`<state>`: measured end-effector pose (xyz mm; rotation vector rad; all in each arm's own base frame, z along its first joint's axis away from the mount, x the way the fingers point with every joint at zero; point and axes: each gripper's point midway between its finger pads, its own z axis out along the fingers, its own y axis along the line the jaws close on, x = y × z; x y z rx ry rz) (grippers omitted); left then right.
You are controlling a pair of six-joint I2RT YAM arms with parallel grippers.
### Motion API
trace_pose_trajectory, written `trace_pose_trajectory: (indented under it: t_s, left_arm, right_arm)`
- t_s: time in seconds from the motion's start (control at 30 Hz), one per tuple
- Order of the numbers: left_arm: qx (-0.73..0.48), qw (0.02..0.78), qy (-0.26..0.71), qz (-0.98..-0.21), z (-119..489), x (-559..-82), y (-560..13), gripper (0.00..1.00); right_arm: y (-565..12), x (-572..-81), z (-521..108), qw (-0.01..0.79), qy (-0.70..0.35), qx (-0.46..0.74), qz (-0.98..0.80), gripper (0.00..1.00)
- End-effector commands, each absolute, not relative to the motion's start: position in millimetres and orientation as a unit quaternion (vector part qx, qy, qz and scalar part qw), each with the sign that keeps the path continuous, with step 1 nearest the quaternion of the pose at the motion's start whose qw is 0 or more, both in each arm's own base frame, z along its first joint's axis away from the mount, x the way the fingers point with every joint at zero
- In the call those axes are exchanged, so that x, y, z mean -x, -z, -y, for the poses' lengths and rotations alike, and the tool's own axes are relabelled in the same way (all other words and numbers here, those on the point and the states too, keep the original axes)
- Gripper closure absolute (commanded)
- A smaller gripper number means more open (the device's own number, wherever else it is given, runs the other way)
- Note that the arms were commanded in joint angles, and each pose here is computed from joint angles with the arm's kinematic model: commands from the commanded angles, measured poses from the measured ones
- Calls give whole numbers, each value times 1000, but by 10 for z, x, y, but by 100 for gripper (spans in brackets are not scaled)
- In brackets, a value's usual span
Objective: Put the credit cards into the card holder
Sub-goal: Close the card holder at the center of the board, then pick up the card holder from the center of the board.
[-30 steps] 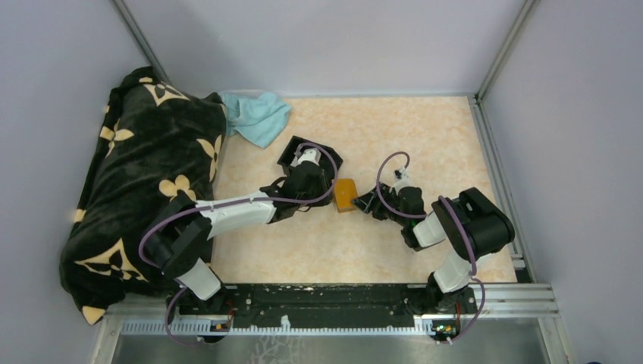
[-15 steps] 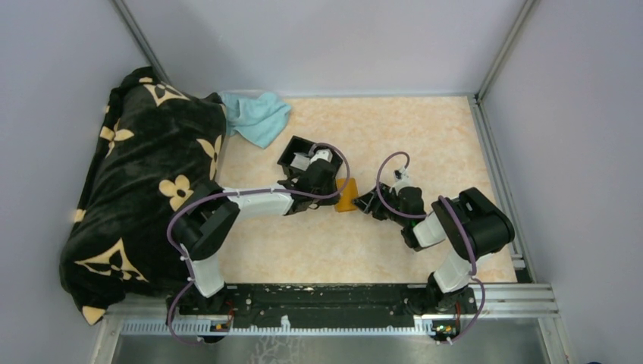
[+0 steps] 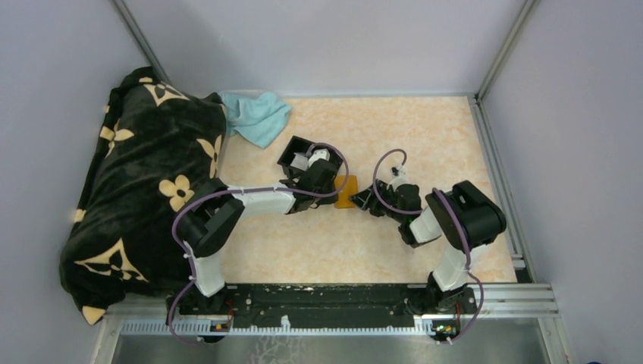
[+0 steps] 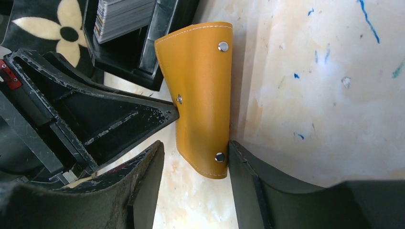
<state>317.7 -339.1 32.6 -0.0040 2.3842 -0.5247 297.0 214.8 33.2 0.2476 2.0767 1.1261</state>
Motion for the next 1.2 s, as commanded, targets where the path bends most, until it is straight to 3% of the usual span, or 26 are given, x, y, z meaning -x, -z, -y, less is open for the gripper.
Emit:
trace_pose_trajectory:
  t_s: [0.0, 0.33, 0.43, 0.6, 0.87, 1.17]
  left_arm:
    - [-5, 301, 148, -942, 3201, -3077, 81, 74]
    - [-11, 268, 136, -954, 3130, -3010, 332, 75]
    - [-12, 261, 135, -956, 3117, -2986, 376, 75]
    - [-3, 266, 140, -954, 3087, -2965, 270, 71]
    - [32, 300, 181, -936, 3040, -2929, -183, 65]
    - [-18, 345, 326, -880, 3179, -2568, -733, 65]
  right_arm:
    - [298, -2665, -2072, 287, -379, -101, -874, 46]
    - [344, -2748, -2204, 282, -386, -84, -874, 51]
    - [316, -2783, -2231, 286, -392, -87, -870, 64]
    - [182, -2813, -2261, 293, -403, -87, -863, 100]
    - [-353, -2717, -2246, 325, -436, -84, -835, 100]
    - [-752, -2431, -2088, 332, -456, -88, -821, 100]
